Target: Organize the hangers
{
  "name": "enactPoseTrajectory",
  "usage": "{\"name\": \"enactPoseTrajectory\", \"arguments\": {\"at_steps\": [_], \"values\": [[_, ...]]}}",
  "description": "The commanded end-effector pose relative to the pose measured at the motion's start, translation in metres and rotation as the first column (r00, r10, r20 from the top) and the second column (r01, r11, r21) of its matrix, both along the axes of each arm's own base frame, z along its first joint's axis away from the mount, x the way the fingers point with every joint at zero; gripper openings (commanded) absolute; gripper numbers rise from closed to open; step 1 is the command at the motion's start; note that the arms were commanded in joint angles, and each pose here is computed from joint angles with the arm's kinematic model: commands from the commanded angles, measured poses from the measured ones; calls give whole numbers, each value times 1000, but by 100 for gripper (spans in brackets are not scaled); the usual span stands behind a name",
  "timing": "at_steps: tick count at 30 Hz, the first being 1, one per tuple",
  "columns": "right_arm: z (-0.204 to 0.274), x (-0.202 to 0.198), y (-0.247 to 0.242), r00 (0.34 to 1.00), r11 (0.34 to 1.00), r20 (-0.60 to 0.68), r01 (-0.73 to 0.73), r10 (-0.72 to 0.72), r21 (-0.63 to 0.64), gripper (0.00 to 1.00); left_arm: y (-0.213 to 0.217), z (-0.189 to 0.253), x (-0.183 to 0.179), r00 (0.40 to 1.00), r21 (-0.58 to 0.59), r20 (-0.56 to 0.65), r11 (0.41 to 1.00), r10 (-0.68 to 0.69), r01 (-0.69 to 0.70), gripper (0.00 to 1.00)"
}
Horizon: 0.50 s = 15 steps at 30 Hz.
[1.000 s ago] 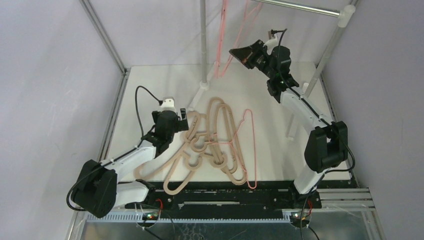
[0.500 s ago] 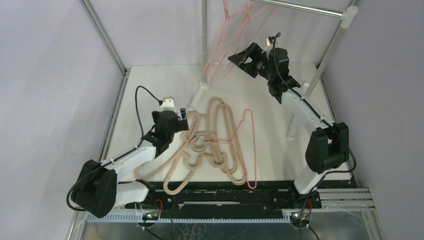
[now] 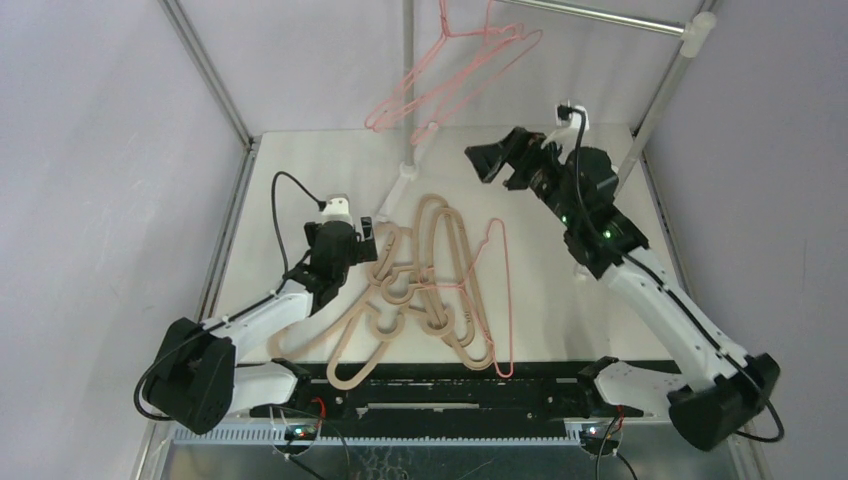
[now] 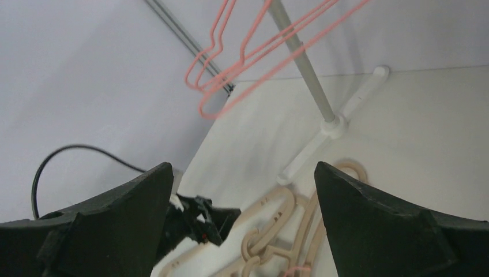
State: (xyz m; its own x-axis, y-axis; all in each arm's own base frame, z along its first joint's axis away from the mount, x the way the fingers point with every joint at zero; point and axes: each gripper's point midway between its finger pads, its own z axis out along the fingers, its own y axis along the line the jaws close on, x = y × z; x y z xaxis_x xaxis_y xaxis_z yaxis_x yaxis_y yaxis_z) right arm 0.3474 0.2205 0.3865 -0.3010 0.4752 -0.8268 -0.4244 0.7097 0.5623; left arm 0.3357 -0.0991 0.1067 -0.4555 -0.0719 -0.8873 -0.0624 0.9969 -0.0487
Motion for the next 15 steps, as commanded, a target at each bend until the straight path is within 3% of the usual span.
{"name": "enactPoseTrajectory", "arguments": {"at_steps": [1,4,7,11,15], "values": [[-45,-25,-13,996,965,-30,70,-80,-251,100,-8,18,12,999,-32,53,999,0,2,100],[-100,-49,-4,987,906,-138,12,-77,-424,100,-7,19,12,998,-31,57,1000,2,-1,99],[-158,-75,-6,971,804,-206,-25,-122,-595,98,-6,20,12,998,-24,57,1000,6,-5,100],[-218,-107,-2,945,714,-301,-123,-127,-689,96,-6,18,12,999,-24,52,1000,5,-3,100],[-256,-123,-3,914,676,-374,-177,-157,-715,91,-7,18,13,999,-23,49,1000,4,-3,100]]}}
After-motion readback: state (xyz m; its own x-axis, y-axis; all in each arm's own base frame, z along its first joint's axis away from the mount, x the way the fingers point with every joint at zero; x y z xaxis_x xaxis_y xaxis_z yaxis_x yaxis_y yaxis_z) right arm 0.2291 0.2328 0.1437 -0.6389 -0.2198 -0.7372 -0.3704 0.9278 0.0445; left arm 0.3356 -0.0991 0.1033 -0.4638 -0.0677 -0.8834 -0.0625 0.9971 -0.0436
